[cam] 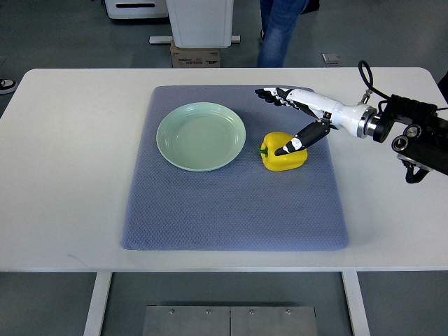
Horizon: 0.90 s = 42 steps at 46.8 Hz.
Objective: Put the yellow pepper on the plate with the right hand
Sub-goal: 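Reach the right hand over the yellow pepper, then lower the right hand and close its fingers around the yellow pepper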
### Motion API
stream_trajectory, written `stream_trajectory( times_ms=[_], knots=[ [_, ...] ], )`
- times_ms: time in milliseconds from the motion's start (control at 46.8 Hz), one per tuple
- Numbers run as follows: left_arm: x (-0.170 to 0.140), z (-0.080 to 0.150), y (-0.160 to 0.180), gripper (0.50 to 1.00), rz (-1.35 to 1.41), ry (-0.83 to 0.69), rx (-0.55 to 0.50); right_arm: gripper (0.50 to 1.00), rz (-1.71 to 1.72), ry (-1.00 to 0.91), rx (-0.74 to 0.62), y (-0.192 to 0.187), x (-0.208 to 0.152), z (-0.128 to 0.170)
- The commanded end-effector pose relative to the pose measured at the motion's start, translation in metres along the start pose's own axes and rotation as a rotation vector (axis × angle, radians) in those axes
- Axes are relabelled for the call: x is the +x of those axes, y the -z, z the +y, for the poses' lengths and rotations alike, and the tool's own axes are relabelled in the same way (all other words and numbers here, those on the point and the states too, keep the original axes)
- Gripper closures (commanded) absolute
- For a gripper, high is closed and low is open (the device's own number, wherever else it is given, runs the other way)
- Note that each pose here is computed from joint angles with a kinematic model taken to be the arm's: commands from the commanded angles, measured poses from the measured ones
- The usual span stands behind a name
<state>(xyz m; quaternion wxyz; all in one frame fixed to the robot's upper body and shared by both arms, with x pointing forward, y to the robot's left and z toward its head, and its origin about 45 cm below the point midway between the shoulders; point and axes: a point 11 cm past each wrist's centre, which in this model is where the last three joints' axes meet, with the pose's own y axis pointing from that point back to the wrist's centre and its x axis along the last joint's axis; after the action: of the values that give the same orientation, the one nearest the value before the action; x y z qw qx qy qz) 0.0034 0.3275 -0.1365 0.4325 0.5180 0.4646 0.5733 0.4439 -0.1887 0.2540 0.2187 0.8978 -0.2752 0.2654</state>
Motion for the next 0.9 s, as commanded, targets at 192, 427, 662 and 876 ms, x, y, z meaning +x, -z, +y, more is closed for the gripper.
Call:
stream_trajectory(
  times_ms=[192,427,662,876],
  knots=[
    [0.0,0.0,0.0,0.5,0.0,0.0,0.0,0.546,0.087,0.051,-0.038,-0.002,-0.009,-0.006],
    [0.0,0.0,0.0,0.5,-0.001,0.0,-0.001,0.546,0.162,0.079,-0.062,-0.005,-0.02,-0.014],
    [0.0,0.0,0.0,0.5,0.0,0.0,0.0,0.555,0.213,0.086,-0.099,-0.013,-0.021,-0.019],
    [0.0,0.0,0.001,0.5,0.0,0.0,0.001,0.565,0.246,0.089,-0.126,-0.019,-0.021,-0.028]
  ],
)
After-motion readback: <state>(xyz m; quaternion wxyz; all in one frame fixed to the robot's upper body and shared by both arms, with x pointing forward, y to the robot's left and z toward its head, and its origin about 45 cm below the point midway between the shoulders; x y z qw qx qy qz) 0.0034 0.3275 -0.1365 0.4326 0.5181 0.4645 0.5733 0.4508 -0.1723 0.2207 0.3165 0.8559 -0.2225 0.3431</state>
